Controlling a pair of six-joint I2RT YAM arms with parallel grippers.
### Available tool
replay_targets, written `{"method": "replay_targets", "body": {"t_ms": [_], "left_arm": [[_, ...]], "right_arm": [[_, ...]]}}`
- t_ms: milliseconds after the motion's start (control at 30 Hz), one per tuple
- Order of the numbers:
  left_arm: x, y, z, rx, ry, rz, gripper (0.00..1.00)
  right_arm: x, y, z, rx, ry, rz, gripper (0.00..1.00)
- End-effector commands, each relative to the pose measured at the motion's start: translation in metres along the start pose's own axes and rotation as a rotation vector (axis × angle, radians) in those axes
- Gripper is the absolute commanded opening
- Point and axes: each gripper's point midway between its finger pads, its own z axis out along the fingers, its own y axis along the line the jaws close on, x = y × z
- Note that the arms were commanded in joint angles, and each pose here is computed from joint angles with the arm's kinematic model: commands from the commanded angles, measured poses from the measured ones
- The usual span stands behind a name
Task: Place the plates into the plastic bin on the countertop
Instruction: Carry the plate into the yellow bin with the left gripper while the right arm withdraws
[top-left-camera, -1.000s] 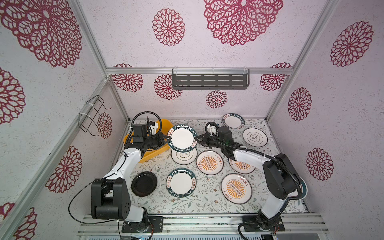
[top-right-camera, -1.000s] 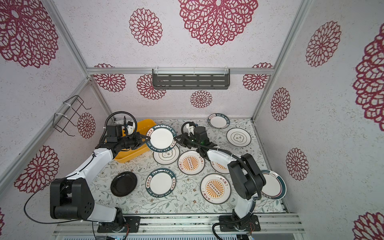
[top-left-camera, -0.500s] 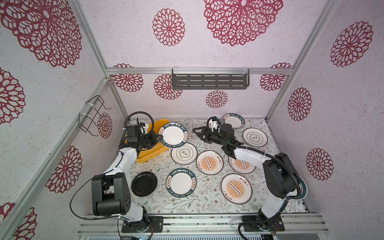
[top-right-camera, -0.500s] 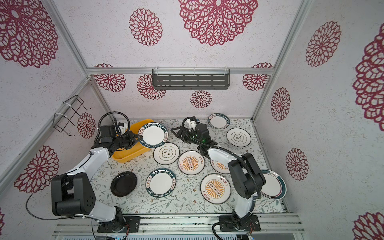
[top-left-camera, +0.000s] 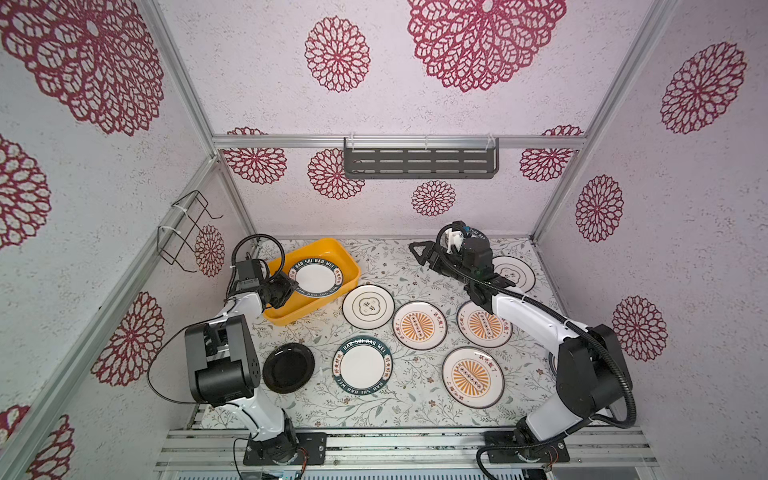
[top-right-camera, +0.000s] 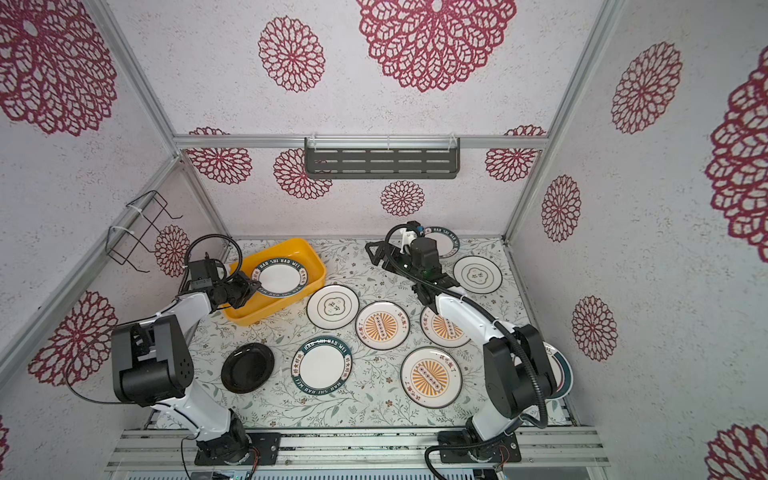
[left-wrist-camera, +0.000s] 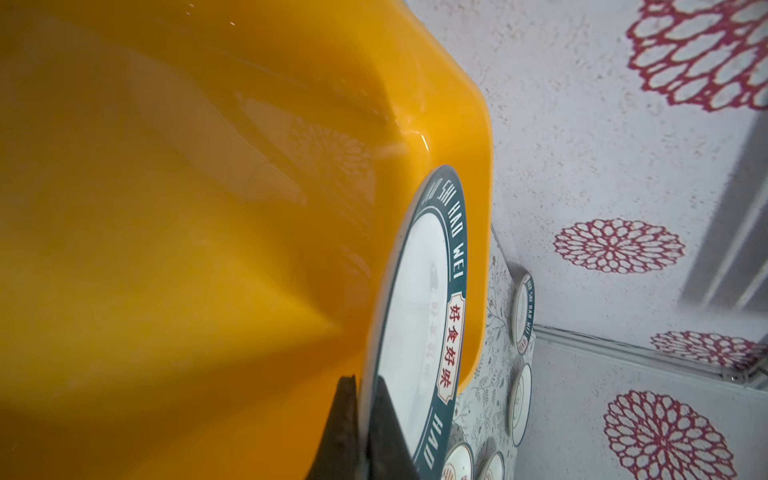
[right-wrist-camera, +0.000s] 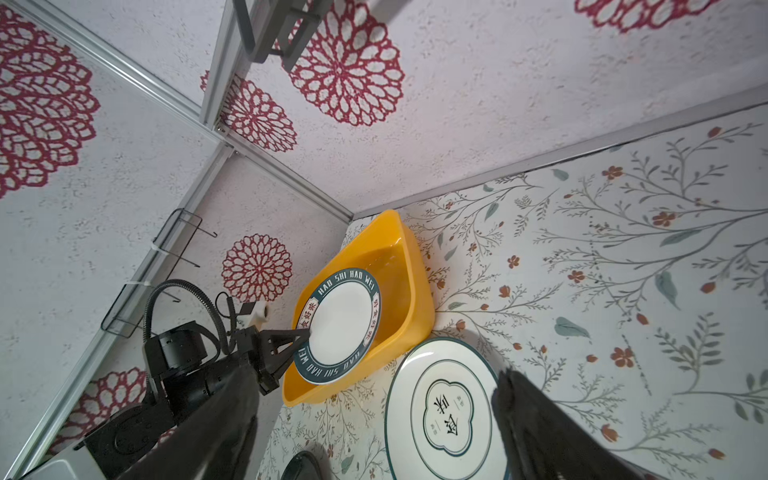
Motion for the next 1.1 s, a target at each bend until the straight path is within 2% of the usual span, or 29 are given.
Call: {"method": "replay_targets", "body": {"t_ms": [0,433,667,700,900,967,1067], "left_arm": [[-0.028,-0.016,-0.001,0.045,-0.064,0.018,0.00],[-0.038,0.017,0.027,-0.115,-0.025,-0.022,0.00],[-0.042,0.019,0.037,-0.124,-0.008,-0.040,0.00],[-0.037,0.033,0.047,-0.152,0.017,-0.059,0.01],[-0.039,0.043,0.052,-0.208,0.014,-0.057,0.19],[-0.038,0.045,0.052,-0.220,0.020,-0.052,0.21],[-0.037,0.047,0.051,-0.238,0.020,-0.051,0.33]], "right_arm": [[-0.017,-0.015,-0.012,0.073,-0.061,-0.026,0.92],[-0.027,-0.028,-0.007,0.106,-0.075,-0.018,0.92],[-0.028,-0.030,-0.019,0.132,-0.094,-0.014,0.92],[-0.027,-0.031,-0.022,0.136,-0.100,-0.014,0.92],[-0.030,-0.031,-0.043,0.168,-0.147,-0.018,0.92],[-0.029,-0.032,-0.049,0.177,-0.153,-0.017,0.92],[-0.028,-0.033,-0.056,0.191,-0.159,-0.018,0.92]]}}
